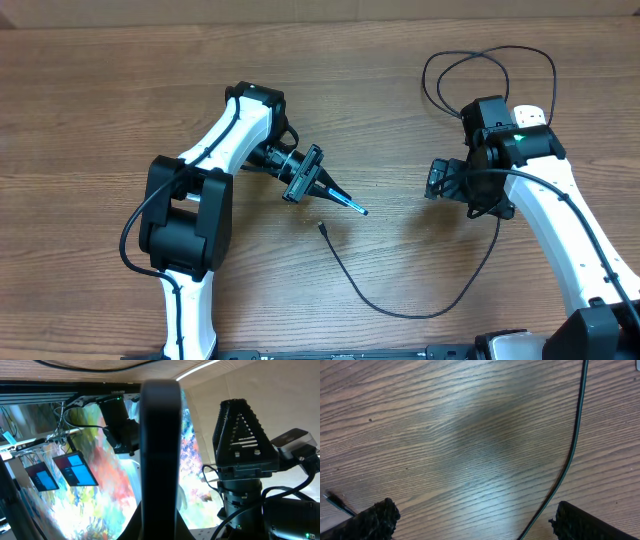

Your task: Plug charger to phone and switch on socket

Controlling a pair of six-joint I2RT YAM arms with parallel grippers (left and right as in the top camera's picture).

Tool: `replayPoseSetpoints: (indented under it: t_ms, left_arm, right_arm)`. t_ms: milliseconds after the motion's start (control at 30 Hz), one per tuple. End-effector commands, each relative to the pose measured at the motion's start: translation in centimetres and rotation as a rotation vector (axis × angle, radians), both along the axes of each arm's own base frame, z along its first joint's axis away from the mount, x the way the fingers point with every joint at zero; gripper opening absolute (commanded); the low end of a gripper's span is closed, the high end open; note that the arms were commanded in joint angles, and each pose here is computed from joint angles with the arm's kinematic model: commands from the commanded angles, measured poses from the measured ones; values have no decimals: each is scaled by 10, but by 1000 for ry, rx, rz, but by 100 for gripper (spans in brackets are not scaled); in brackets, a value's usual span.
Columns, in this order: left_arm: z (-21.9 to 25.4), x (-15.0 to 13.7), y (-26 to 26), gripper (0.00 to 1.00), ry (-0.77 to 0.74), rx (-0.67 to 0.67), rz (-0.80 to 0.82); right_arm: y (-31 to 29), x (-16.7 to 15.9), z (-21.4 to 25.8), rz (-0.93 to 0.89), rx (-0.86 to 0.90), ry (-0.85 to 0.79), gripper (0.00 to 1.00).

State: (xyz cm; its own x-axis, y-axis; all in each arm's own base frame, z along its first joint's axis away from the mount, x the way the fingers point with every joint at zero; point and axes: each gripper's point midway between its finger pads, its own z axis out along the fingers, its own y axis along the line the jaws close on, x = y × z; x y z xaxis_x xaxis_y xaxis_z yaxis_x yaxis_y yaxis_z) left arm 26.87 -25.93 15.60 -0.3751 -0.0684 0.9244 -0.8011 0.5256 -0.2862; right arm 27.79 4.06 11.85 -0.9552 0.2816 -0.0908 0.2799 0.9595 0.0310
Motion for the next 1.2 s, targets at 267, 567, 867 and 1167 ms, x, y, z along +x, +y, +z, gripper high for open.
replayPoseSetpoints:
  t_ms: [267,567,867,1167]
  left_arm:
    - [17,0,-4,4,-36,-27,5]
    - [17,0,-4,4,-37,-28,5]
    - [17,0,-4,4,-36,-28,6]
    - [15,2,-5,4,-54,-33,6]
  right_arm:
    - [0,-1,3,-3,1,-17,100]
    - [0,-1,3,-3,1,-17,100]
    - [0,-1,3,-3,1,-17,100]
    - [0,-1,3,-3,1,-17,100]
